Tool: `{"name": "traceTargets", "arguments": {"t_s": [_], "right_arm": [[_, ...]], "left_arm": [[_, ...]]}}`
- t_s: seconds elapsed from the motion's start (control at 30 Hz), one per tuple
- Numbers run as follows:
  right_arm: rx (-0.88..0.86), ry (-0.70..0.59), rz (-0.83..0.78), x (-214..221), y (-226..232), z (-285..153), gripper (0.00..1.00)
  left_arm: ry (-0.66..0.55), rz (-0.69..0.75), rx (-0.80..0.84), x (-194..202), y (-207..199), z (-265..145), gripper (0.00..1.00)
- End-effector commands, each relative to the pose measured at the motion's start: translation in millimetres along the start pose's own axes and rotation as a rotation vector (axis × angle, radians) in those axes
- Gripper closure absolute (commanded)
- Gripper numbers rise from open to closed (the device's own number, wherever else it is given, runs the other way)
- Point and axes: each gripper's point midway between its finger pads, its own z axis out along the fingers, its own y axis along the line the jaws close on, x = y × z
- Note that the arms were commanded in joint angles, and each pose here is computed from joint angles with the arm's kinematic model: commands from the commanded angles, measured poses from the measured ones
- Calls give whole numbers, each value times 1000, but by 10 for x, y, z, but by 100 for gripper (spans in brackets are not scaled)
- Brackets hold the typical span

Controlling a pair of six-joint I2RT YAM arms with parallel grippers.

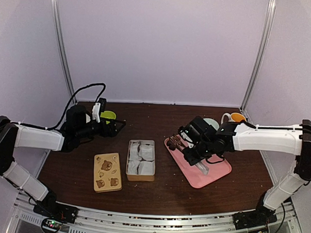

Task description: Pack the chocolate

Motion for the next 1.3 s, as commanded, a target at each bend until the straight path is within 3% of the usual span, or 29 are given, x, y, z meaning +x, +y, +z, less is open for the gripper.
{"name": "traceTargets", "arguments": {"t_s": [0.0,0.27,0.53,0.97,1.27], "right_arm": [[-75,-87,-54,-189,254,-207,73],[-283,-163,-86,-433,886,-333,73],[-317,-156,-69,-594,1299,-84,73],[-225,-130,-55,-702,1382,269,73],[-175,-155,-46,-773,1311,288,70]], "left_arm": [[-40,21,37,-145,-95,33,2],[-41,22,34,-149,-91,32,2],[-40,26,32,-157,-92,27,2],[-37,24,35,-158,-101,22,2],[-34,22,35,-157,-101,26,2]]}}
